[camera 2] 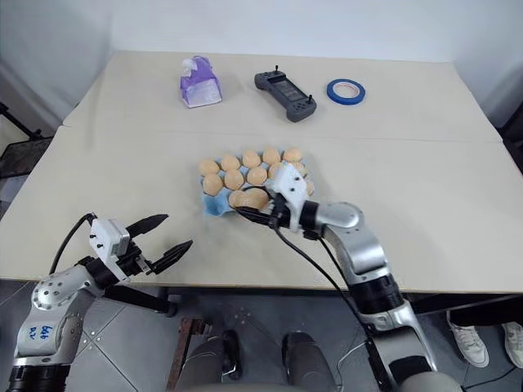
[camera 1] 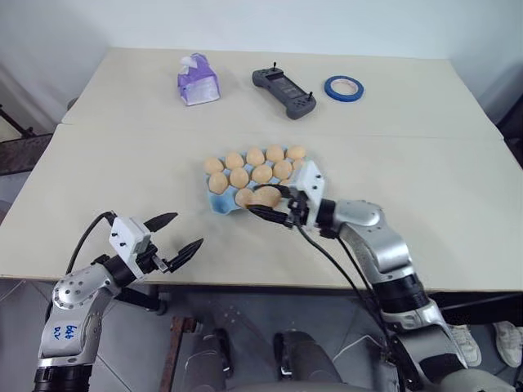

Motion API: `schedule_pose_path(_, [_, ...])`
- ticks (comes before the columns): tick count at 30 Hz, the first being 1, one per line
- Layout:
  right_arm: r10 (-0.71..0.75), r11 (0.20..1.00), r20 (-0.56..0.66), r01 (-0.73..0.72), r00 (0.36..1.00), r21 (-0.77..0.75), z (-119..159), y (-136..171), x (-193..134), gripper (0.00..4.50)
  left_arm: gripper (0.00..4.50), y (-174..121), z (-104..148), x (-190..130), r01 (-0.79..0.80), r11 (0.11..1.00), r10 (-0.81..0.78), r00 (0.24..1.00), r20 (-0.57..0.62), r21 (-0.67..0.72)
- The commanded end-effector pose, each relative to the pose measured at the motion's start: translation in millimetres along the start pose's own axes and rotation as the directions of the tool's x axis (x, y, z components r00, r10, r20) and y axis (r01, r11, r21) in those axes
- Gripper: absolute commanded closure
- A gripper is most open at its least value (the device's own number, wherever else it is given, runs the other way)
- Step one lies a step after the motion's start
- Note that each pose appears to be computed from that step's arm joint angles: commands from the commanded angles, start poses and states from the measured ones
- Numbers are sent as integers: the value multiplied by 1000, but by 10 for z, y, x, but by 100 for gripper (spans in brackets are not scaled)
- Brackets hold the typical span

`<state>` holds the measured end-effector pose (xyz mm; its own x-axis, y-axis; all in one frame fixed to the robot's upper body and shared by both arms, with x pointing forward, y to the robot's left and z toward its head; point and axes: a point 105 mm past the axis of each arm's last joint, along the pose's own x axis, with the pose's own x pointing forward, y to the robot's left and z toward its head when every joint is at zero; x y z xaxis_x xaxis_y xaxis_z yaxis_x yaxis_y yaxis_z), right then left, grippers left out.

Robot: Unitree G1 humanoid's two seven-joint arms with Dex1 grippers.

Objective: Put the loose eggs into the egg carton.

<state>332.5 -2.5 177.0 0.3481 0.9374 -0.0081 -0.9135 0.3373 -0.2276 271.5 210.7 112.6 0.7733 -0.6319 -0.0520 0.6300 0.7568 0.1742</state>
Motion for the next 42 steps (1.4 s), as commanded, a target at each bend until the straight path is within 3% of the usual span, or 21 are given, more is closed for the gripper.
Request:
schedule_pose_path(1, [-2, 999, -17, 2, 1000, -47, 28, -3, 297, 258, 0, 26, 57, -66, -36, 999, 35, 999, 21, 26])
schedule_pose_path(5, [-27, 994, -59, 21, 998, -106, -93, -60, 522, 258, 0, 12, 89, -82, -56, 998, 55, 998, 32, 31])
schedule_pose_path(13, [-2, 995, 7, 2, 1000, -98, 3, -63, 612, 3, 0, -5, 65, -169, -91, 996, 90, 996, 21, 20])
schedule_pose_path(17, [-19, 994, 84, 28, 996, -106, 161, -99, 358, 3, 0, -10, 107, -158, -86, 996, 85, 996, 31, 29])
schedule_pose_path(23, [-76, 992, 152, 91, 985, -93, 26, -133, -534, 3, 0, -46, 140, -69, -43, 998, 42, 999, 25, 54])
schedule_pose_path(26, [-231, 971, 84, 236, 969, -50, -212, -286, -1061, 3, 0, -18, 167, -19, -38, 995, 35, 999, 28, 89])
schedule_pose_path(32, [-376, 920, -15, 372, 926, -128, -503, -316, -1789, 3, 0, 76, 272, 155, -43, 990, 35, 997, 62, 131])
schedule_pose_path(36, [-483, 871, -48, 475, 874, -124, -616, -314, -2065, 3, 0, 69, 329, 288, -12, 990, 1, 997, 79, 141])
schedule_pose_path(42, [-531, 839, -5, 525, 847, -142, -594, -345, -2085, 3, 0, 81, 233, 278, -6, 989, 0, 999, 40, 144])
